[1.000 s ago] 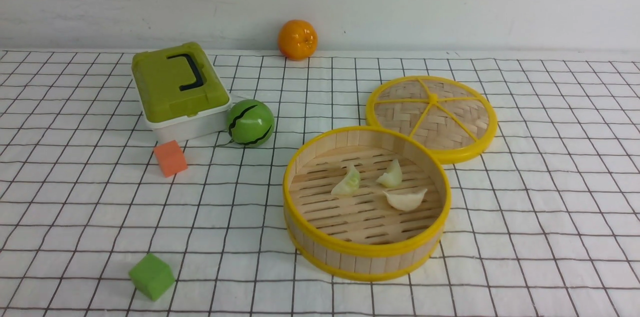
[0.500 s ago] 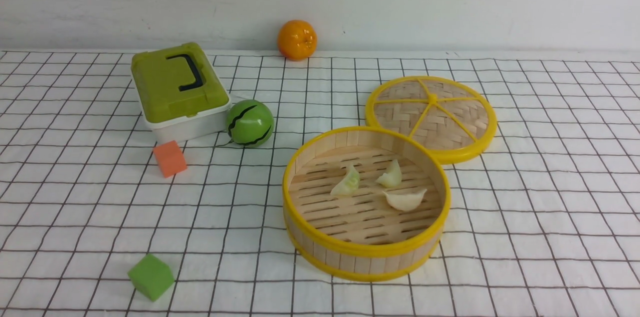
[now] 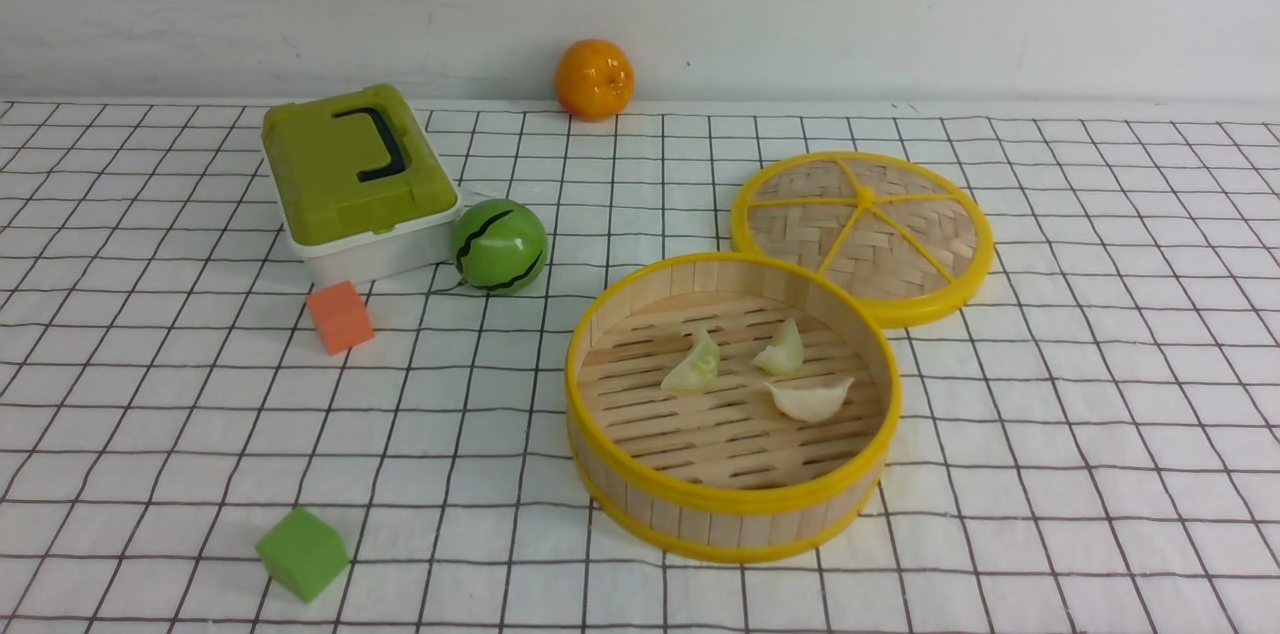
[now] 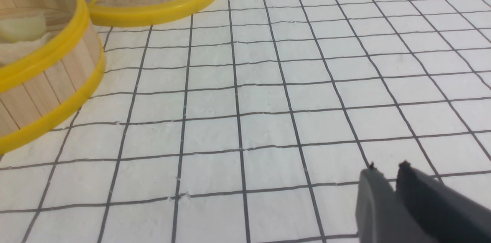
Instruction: Put the dumplings into the steamer on the table with the white tablecloth.
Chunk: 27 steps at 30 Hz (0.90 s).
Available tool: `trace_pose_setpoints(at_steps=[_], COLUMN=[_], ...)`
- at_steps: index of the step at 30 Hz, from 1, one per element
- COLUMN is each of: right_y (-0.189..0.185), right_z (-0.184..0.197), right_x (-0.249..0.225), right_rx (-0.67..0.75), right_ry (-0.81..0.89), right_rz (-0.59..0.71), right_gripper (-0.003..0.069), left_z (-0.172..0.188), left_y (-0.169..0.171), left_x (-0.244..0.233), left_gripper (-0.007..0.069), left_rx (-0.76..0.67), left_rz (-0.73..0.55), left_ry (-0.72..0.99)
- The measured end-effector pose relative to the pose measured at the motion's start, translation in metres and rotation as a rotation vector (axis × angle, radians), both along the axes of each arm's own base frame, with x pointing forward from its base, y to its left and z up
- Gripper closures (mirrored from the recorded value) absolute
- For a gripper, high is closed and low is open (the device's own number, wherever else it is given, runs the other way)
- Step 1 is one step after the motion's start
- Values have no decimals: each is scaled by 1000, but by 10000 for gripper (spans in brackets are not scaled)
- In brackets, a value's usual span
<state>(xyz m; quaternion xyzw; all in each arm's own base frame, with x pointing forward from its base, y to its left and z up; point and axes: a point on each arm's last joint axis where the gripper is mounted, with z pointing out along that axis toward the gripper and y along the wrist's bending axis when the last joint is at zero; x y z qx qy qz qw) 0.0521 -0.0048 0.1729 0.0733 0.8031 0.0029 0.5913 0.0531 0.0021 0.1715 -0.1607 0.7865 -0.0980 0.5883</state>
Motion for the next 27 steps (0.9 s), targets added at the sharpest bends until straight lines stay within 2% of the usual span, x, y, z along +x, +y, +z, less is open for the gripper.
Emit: trace_pose_setpoints(at_steps=[27], right_y=[0], right_z=[0], right_x=[0], right_rx=[0], right_ry=[0], right_rz=[0], right_gripper=[545], left_z=[-1], left_y=[0], left_x=[0], left_gripper=[638], left_rx=[0], left_rz=[0], left_ry=[7])
